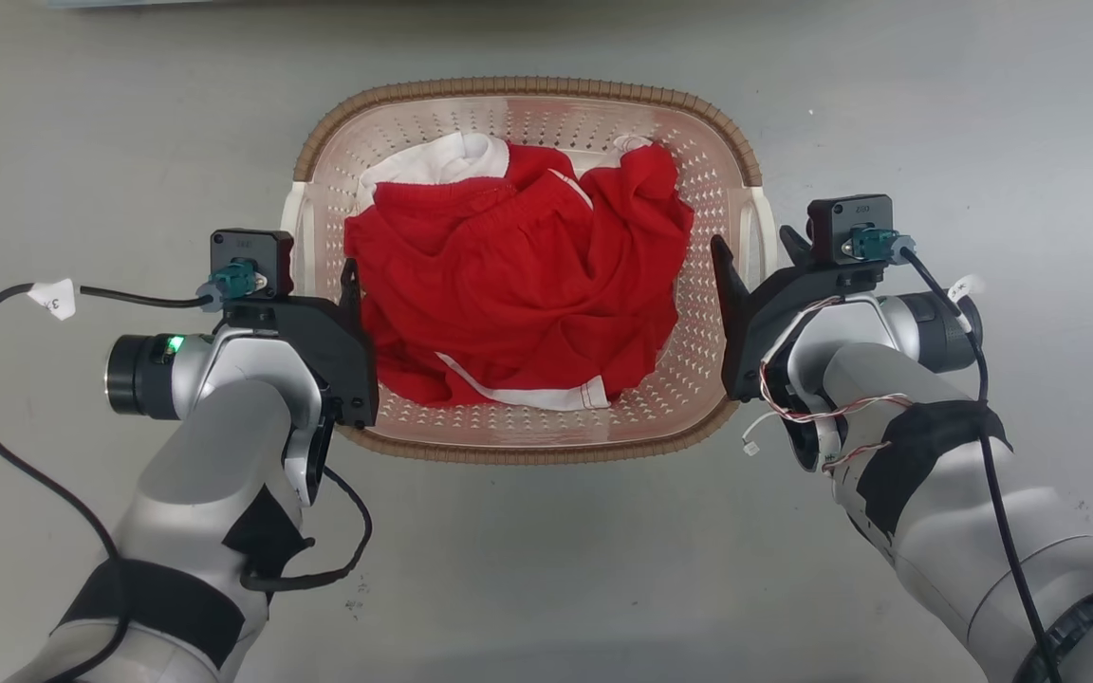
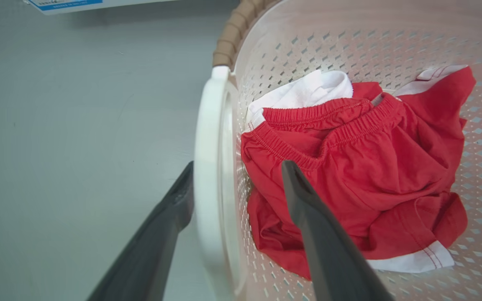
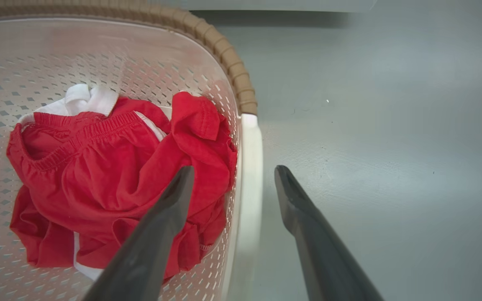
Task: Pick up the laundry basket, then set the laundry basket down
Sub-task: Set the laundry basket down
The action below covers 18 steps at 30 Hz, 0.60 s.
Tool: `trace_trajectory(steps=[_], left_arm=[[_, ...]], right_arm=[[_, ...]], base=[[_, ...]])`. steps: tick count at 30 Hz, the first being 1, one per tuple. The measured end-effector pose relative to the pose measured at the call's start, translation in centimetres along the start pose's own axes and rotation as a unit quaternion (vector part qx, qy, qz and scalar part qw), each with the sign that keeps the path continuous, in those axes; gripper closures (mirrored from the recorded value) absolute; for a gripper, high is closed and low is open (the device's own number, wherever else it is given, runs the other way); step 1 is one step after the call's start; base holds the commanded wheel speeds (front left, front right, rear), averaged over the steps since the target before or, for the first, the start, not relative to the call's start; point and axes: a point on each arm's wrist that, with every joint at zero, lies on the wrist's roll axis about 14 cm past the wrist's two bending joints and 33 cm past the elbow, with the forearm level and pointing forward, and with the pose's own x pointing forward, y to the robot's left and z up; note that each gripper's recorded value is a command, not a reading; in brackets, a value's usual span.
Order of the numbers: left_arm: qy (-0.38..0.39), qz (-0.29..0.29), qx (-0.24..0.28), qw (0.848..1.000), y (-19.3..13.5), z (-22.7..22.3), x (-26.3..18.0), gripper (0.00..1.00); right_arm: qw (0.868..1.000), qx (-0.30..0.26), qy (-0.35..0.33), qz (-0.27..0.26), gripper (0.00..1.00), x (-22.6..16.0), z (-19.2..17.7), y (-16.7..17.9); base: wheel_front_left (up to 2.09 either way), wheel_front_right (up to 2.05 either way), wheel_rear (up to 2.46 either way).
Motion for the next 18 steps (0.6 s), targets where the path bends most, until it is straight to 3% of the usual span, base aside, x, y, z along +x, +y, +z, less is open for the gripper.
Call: trace_trajectory(steps=[18], left_arm=[[-0.067, -0.001, 0.0, 0.998, 0.1, 3.0, -4.2, 0.0]], right_arm=[[0.997, -0.014, -0.079, -0.018, 0.0, -3.9, 4.5, -0.5]], base=[[0.0, 0.0, 0.0]])
